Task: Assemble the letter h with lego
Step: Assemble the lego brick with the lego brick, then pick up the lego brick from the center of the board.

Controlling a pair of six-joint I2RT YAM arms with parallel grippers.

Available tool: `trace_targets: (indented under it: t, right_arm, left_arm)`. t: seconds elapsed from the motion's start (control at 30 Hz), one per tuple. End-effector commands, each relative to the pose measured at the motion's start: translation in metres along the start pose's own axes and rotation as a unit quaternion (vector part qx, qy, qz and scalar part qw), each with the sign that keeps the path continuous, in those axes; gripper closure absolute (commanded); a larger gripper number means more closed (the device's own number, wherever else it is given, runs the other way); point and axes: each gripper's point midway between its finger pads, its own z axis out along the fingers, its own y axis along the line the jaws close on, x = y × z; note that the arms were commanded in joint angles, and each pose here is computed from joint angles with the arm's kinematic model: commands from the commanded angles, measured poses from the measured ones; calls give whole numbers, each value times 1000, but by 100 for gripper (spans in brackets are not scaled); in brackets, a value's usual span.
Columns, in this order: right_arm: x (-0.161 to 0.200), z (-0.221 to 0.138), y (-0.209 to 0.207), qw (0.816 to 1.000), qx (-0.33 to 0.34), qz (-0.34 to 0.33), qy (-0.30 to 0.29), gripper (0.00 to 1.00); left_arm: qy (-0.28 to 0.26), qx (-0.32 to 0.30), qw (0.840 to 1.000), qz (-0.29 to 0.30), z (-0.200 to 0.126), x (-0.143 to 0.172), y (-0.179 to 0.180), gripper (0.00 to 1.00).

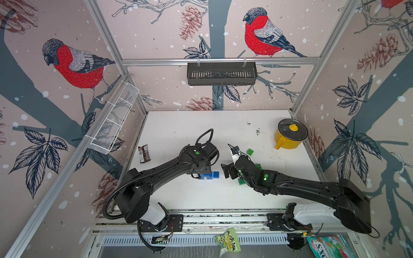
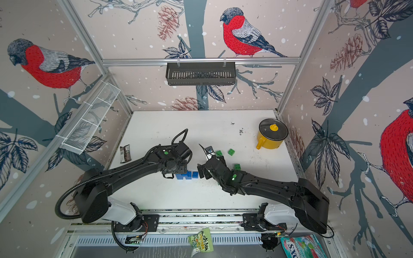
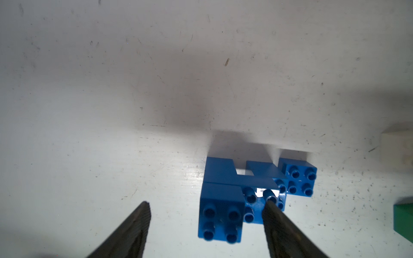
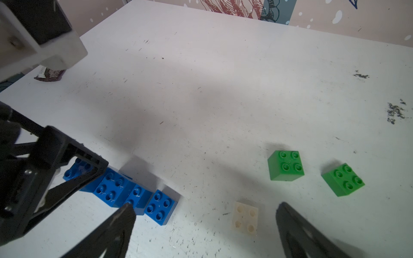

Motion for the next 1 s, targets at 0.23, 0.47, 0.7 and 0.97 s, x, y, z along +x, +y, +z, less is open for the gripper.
trace_targets:
  t: [0.23, 0.47, 0.7, 0.97]
  right_arm:
    - [5, 9, 29, 995, -40, 67, 67, 0]
    - [51, 31, 46, 976, 19, 131, 175, 5]
    - [69, 47, 54, 959, 69, 179, 210, 11]
    - [54, 44, 47, 949, 91, 232, 194, 17]
  left_arm:
    - [-126, 12, 991, -38, -52, -56, 52, 2]
    - [-255, -10, 963, -87, -83, -71, 110, 2]
    - [-315, -38, 941, -113, -99, -67, 145, 2]
    - [-319, -4, 942, -103, -99, -66, 135, 1]
